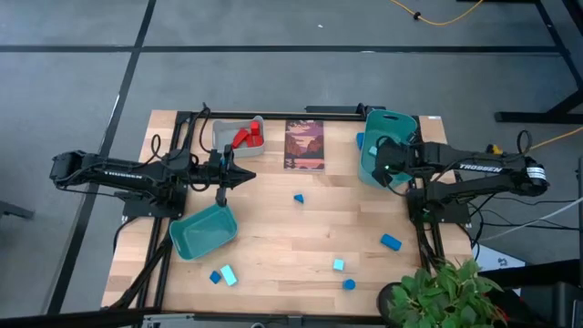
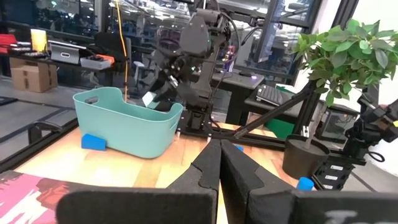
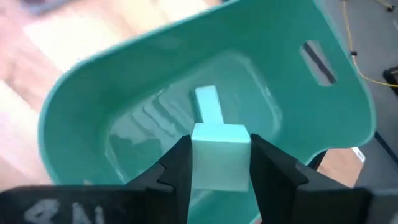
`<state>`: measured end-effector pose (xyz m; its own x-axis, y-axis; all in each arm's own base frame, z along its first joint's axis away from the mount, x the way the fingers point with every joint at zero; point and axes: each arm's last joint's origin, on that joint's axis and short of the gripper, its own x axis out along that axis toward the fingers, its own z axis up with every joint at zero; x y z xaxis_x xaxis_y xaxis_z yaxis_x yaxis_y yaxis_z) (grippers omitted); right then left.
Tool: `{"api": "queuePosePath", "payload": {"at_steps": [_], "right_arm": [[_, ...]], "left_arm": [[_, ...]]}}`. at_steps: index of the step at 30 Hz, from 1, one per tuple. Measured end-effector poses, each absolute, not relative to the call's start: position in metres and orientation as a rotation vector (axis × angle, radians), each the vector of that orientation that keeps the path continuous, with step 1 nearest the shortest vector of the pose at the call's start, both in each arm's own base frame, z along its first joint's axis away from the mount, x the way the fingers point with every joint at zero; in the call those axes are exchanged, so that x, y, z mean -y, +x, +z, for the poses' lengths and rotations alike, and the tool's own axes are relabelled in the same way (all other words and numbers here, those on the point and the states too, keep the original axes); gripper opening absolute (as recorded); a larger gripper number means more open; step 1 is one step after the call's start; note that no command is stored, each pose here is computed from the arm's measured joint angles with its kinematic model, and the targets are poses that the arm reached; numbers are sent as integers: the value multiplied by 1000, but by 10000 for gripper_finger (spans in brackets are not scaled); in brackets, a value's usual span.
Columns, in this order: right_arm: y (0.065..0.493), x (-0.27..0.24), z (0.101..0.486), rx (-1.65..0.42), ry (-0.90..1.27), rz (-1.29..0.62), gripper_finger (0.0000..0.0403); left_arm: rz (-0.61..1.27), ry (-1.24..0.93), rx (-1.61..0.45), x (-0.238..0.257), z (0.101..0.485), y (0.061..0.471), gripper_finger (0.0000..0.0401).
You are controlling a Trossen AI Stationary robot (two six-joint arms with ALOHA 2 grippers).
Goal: Sort & place blocks by color
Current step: Put the light blue block into the right green bin
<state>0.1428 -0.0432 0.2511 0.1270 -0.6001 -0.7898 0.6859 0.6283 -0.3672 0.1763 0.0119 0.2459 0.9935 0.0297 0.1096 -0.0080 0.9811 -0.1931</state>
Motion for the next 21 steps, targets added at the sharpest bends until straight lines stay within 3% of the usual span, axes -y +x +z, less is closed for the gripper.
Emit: {"api": "queuePosePath", "payload": {"at_steps": [12, 21], "right_arm": [[154, 40, 253, -905, 386, -933, 128], [143, 43, 214, -813, 429, -1236, 128]], "left_arm": [[19, -194, 112, -12, 246, 176, 0], [17, -194, 106, -12, 245, 176, 0]]}}
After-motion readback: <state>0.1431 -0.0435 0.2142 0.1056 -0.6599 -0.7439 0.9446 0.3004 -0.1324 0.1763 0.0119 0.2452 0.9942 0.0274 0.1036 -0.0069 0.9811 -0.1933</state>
